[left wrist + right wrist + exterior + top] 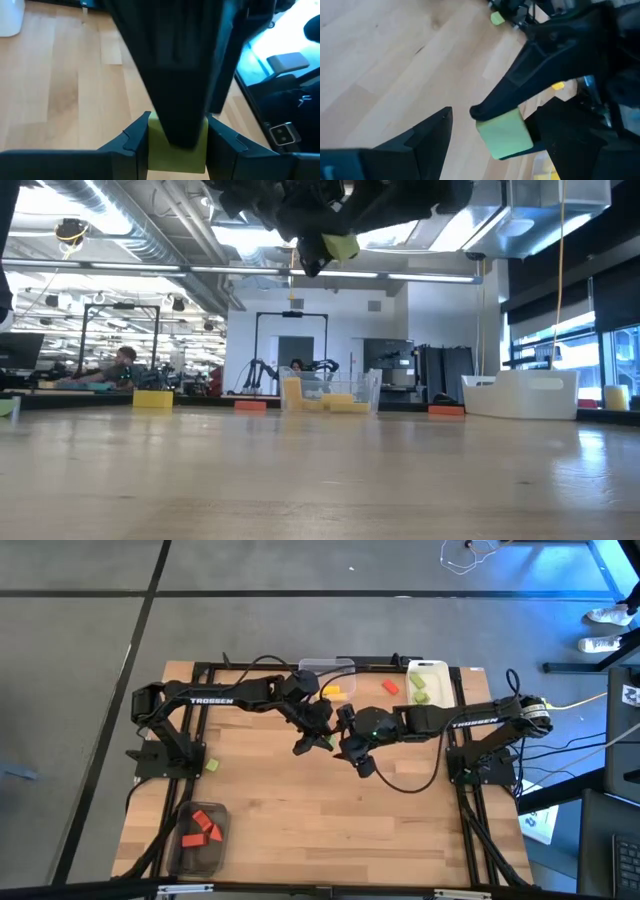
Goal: Sort & place blocks by color
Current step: Put the green squared block into the white bin
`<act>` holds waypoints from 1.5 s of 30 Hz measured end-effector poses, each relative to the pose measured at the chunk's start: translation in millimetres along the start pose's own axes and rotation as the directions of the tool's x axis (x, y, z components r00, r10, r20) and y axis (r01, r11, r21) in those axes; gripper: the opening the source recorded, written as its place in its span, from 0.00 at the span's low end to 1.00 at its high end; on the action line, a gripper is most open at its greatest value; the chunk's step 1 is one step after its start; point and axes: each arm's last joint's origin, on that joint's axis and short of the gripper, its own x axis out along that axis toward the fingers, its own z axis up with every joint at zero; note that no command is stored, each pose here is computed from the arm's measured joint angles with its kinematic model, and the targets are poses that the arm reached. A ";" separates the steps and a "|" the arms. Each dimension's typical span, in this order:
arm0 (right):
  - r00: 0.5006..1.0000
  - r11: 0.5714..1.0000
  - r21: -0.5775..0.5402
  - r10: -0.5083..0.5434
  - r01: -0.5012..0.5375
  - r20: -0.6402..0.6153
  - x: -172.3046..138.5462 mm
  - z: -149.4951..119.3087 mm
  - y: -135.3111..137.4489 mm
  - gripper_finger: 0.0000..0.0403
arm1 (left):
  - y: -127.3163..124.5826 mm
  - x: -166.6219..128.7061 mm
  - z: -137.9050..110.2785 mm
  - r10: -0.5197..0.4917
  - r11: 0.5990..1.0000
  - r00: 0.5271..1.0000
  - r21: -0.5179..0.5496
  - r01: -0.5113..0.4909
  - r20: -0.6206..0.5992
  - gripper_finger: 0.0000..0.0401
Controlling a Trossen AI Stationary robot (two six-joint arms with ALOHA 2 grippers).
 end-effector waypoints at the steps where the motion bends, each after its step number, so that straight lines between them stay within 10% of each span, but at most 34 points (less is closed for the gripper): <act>1: 1.000 1.000 -0.015 0.001 -0.001 -0.002 1.0 -0.2 0.2 0.72 | -0.1 0.0 0.1 -0.005 1.000 1.000 -0.003 0.005 0.001 0.32; 20: 0.997 0.998 -0.022 -0.068 0.067 -0.033 26.3 -1.7 0.7 0.71 | -0.4 -0.1 -0.7 -0.032 0.999 0.999 -0.027 0.032 -0.001 0.32; 31: 0.998 0.997 -0.043 -0.061 0.060 -0.021 26.6 -0.9 1.0 0.36 | -1.2 -0.2 -0.8 -0.054 0.998 0.999 -0.028 0.054 -0.002 0.32; 45: 0.997 0.998 -0.022 -0.059 0.058 -0.044 27.5 -3.1 1.2 0.34 | 0.5 -1.2 -4.0 0.034 0.995 0.998 -0.095 -0.038 -0.043 0.43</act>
